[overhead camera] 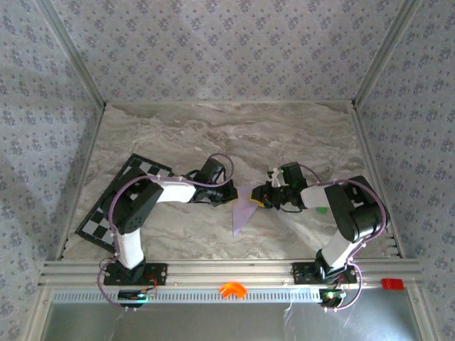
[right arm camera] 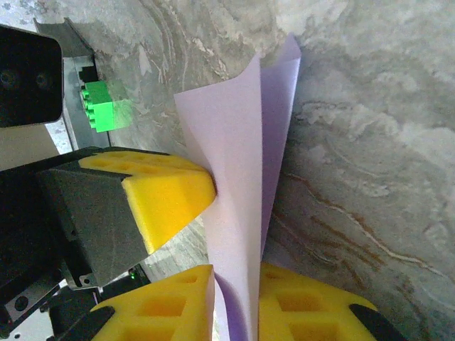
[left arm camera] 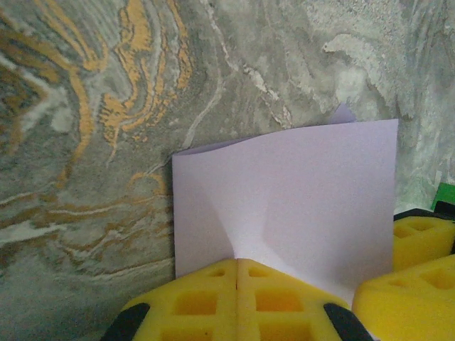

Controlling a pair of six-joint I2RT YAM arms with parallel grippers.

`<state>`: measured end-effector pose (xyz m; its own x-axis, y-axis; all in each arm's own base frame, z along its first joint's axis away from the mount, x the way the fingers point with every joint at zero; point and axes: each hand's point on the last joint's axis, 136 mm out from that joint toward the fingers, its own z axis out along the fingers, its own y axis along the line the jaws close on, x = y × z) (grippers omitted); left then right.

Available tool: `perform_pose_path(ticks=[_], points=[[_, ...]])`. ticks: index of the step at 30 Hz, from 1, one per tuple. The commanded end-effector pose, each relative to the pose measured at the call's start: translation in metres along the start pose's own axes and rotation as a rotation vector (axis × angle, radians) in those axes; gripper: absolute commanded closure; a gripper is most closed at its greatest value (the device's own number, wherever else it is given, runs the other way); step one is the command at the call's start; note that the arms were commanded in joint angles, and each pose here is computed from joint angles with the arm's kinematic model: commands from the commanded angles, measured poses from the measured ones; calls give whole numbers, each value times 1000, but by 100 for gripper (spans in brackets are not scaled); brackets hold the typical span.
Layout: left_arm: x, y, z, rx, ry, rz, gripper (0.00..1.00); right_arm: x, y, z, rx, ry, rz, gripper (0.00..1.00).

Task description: Fold a paper plane with a square sheet of paper (pick it up from the middle)

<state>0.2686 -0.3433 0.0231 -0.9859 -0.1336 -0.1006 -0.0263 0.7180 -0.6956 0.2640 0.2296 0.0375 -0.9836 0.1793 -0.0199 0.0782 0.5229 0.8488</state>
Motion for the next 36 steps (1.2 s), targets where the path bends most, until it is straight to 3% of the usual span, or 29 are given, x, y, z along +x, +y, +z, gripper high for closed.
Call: perform_pose_path(ticks=[1,12,20,27,36], points=[[9,10,2,-28,34,-1,98,3,1,1,-10,42,-11,80],[10,8,1,-21,32,1,97,4,-1,3,-3,61,-11,92],[1,-17,-17,53,-23,50,86,4,-2,-1,17,38,3,99],[-2,-31,-45,62,-111,117,69,-2,-1,-6,47,-71,67,100],[25,-33,-58,-61,-161,339,68,-14,-6,-17,84,-236,173,100]])
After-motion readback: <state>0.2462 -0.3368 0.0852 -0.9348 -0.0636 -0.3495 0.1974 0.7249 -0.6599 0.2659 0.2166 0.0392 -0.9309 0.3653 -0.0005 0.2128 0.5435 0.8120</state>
